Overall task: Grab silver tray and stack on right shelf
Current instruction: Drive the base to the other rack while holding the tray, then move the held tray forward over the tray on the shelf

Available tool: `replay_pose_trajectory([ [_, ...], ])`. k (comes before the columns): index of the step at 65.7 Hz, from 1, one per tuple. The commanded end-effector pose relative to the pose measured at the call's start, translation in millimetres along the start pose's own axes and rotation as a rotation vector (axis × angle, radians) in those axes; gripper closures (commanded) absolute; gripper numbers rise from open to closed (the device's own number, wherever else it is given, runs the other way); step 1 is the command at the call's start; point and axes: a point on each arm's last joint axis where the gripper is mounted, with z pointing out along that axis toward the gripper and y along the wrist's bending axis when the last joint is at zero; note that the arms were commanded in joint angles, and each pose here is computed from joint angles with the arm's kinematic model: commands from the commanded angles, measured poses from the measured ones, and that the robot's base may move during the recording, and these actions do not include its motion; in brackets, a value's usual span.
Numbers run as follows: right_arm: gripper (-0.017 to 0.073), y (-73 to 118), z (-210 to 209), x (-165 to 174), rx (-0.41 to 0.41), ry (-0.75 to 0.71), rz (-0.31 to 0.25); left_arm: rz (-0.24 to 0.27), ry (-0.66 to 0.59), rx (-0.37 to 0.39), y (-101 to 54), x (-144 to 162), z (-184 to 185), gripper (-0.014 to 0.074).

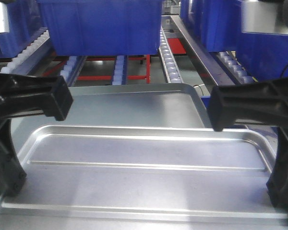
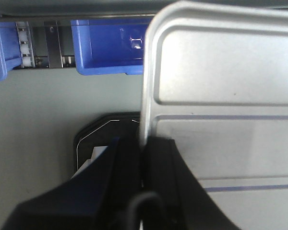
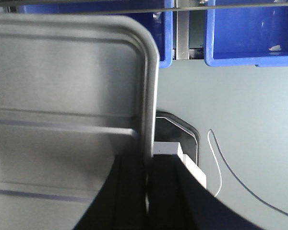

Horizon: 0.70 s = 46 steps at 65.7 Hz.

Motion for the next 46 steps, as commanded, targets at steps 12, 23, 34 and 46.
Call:
replay_pose_trajectory([
  [12,0.0482,0.0,-10.7,-5.4,-0.005,-0.042,-0.025,0.015,-0.045,0.01,-0.5,-5.5,-10.6,0.0694],
  [23,0.0482,1.1,-10.8,-5.8,-0.017,-0.047,-0.025,0.019,-0.049,0.007,-0.3,-5.9,-10.6,0.0694],
  [34,0.0482,3.8,-10.9,-7.0,-0.046,-0.061,-0.027,0.036,-0.044,0.003,0.1,-5.4,-10.6,0.0694],
  [46,0.0482,11.7,-12.9,-22.3,-0.122,-0.117,-0.039,0.039,-0.041,0.049,6.0,-16.7,-8.3,0.0693],
])
